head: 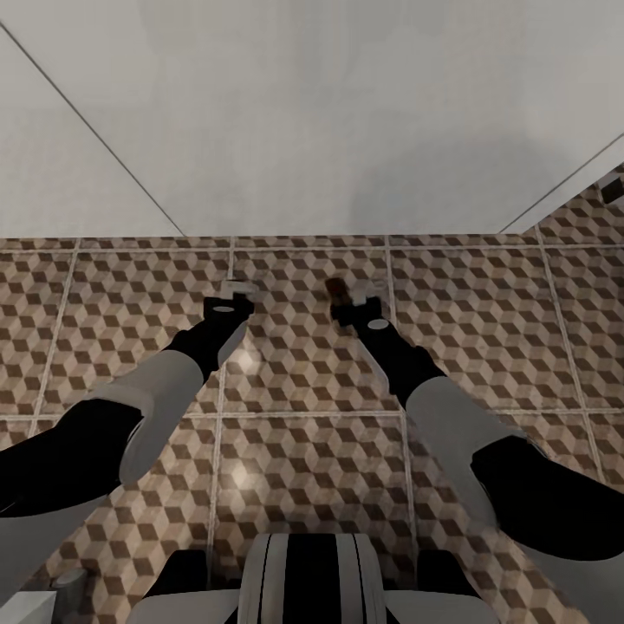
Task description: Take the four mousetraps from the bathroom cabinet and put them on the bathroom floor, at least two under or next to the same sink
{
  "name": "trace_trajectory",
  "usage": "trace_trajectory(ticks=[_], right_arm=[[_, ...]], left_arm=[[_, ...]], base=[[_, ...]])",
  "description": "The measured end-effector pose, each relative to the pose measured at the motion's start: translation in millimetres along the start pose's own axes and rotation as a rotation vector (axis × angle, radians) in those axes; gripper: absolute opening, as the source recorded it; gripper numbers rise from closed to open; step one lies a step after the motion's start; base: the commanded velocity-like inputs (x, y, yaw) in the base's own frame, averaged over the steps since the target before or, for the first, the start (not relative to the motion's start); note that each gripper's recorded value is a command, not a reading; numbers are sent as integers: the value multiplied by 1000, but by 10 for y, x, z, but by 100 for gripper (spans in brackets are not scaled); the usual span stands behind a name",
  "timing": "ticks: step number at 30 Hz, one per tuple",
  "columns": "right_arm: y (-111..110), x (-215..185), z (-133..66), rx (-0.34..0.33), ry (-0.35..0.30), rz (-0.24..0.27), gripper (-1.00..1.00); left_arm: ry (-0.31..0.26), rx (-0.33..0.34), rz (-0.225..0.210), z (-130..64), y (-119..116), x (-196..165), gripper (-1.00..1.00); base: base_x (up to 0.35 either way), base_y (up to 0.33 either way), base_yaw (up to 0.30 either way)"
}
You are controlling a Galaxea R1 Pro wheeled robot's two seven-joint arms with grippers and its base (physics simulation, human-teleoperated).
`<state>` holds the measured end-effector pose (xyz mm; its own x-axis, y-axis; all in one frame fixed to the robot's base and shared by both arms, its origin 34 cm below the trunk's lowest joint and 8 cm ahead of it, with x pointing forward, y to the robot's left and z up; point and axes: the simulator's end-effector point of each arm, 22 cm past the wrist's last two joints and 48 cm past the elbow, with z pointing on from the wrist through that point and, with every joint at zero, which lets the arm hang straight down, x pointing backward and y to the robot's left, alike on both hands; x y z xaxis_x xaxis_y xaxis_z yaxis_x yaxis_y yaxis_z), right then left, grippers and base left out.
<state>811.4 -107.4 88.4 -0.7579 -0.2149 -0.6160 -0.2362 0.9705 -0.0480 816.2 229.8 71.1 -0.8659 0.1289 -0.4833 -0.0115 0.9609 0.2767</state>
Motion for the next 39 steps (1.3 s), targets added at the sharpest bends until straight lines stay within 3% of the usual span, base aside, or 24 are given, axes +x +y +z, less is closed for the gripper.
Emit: trace_trajectory(ticks=[10, 29, 39], right_arm=[[-103, -218, 39, 14, 13, -15, -100], [-118, -233, 51, 12, 2, -12, -100], [-139, -245, 52, 14, -6, -12, -100]], left_arm=[[-6, 2, -1, -4, -15, -13, -100], [-126, -2, -47, -15, 13, -274, -100], [-142, -3, -50, -16, 28, -312, -100]], base=[[0, 0, 0], [0, 0, 0], [0, 0, 0]])
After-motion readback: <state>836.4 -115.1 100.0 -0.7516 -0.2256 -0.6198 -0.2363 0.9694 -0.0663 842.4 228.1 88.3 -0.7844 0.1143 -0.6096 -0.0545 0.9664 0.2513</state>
